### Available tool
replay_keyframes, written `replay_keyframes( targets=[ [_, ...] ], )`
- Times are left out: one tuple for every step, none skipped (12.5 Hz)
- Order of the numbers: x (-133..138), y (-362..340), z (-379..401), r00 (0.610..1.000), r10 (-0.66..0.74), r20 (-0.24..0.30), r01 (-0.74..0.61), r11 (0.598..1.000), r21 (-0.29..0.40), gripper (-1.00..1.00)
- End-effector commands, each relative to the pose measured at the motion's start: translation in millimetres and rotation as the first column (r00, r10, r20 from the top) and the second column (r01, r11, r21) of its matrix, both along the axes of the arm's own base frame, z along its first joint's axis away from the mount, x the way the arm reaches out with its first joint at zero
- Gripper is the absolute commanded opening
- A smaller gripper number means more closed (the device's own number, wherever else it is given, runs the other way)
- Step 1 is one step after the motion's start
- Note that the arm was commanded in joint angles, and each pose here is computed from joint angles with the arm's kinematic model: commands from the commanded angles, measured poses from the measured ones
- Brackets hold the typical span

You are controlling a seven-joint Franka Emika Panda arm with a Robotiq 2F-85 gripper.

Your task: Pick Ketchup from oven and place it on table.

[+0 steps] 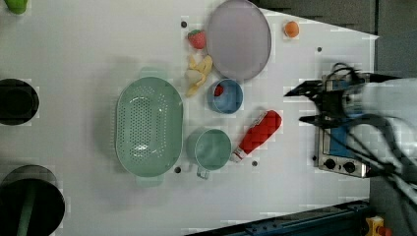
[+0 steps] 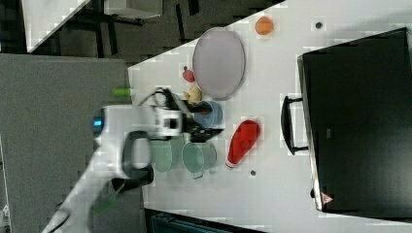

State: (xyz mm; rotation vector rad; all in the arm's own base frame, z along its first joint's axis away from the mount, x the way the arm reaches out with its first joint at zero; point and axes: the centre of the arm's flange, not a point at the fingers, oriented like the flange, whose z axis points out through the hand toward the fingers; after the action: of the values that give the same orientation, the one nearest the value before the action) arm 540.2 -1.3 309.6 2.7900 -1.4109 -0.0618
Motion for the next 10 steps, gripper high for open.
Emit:
replay_keyframes(
  targets=[
    [5.4,-0.7,152.3,0.989,-0.056,0.134,0.052,0.998,0.034,1.00],
    [1.1,-0.2,193.9,0.988,-0.051,0.144,0.046,0.998,0.040,1.00],
    [-5.7,-1.1,227.9,0.989,-0.049,0.138,0.043,0.998,0.043,1.00],
    [-12.9,-2.3,256.3,0.991,-0.048,0.124,0.042,0.998,0.046,1.00],
    [-20.6,-2.9,279.1,0.994,-0.045,0.098,0.040,0.998,0.046,1.00],
    [-28.1,-3.4,295.6,0.997,-0.042,0.062,0.039,0.998,0.044,1.00],
    [-34.2,-4.4,307.3,0.999,-0.040,0.027,0.039,0.998,0.043,1.00],
    [-38.9,-5.9,314.0,0.999,-0.041,0.000,0.041,0.998,0.042,1.00],
    [-40.6,-7.2,318.2,0.999,-0.043,-0.006,0.043,0.998,0.042,1.00],
    [-40.9,-7.8,319.4,0.999,-0.044,-0.003,0.044,0.998,0.042,1.00]
  ],
)
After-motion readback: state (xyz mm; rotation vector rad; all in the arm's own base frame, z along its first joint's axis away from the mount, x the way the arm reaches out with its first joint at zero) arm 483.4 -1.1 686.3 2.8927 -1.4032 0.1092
